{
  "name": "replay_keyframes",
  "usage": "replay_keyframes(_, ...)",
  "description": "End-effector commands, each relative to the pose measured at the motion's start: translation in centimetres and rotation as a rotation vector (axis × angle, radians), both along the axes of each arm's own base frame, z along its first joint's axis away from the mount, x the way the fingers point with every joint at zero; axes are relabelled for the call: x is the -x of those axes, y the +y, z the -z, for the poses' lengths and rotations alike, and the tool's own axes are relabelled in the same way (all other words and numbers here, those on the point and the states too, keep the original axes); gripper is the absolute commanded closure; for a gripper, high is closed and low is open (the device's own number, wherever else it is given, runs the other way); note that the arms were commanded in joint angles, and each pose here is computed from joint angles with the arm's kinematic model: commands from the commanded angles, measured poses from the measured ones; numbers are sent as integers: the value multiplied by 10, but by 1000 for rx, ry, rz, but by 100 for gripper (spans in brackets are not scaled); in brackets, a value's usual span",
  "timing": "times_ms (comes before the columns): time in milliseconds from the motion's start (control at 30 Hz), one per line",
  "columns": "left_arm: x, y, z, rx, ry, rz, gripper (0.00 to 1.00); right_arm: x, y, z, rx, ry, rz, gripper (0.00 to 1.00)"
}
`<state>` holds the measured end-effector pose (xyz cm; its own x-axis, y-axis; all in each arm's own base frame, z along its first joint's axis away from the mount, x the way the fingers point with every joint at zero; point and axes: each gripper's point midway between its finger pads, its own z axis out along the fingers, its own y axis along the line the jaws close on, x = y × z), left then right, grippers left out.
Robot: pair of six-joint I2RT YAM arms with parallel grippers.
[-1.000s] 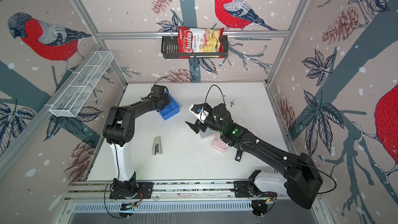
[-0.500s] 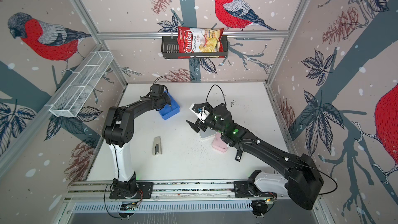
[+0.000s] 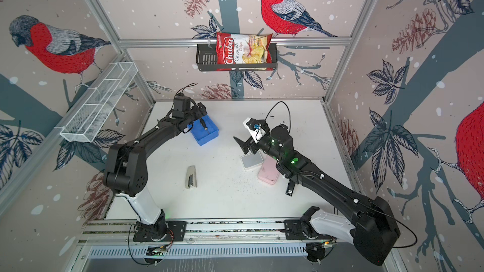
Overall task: Put the screwdriver in the bin
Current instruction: Place the screwdriver in the bin, then reset both arms
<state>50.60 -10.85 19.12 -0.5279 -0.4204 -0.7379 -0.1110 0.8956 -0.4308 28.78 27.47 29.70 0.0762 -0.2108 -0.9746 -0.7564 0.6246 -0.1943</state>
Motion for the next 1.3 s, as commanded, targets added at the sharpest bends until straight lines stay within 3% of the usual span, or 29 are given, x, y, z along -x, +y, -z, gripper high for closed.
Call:
replay_keyframes(0, 6, -8, -37, -85, -179, 118, 1, -8, -17, -18, -107, -17, 47, 1)
replay_keyframes(200, 42, 1, -71, -234, -366, 177, 1, -34, -82, -18, -191, -24, 247, 1)
replay_keyframes(367, 76, 20, -76, -364, -494, 139, 1, -56, -158, 1, -238, -43, 515, 2)
replay_keyframes(700, 126, 57, -40, -468, -547, 34, 3, -60, -275, 61, -233, 8, 885, 1)
replay_keyframes(933, 153, 88, 12, -540, -461, -69, 2, -56, -294, 105, -226, 52, 957, 1)
replay_keyframes(1267, 168, 107, 31, -567, -543, -111, 2, -65, -290, 135, -294, 70, 934, 1)
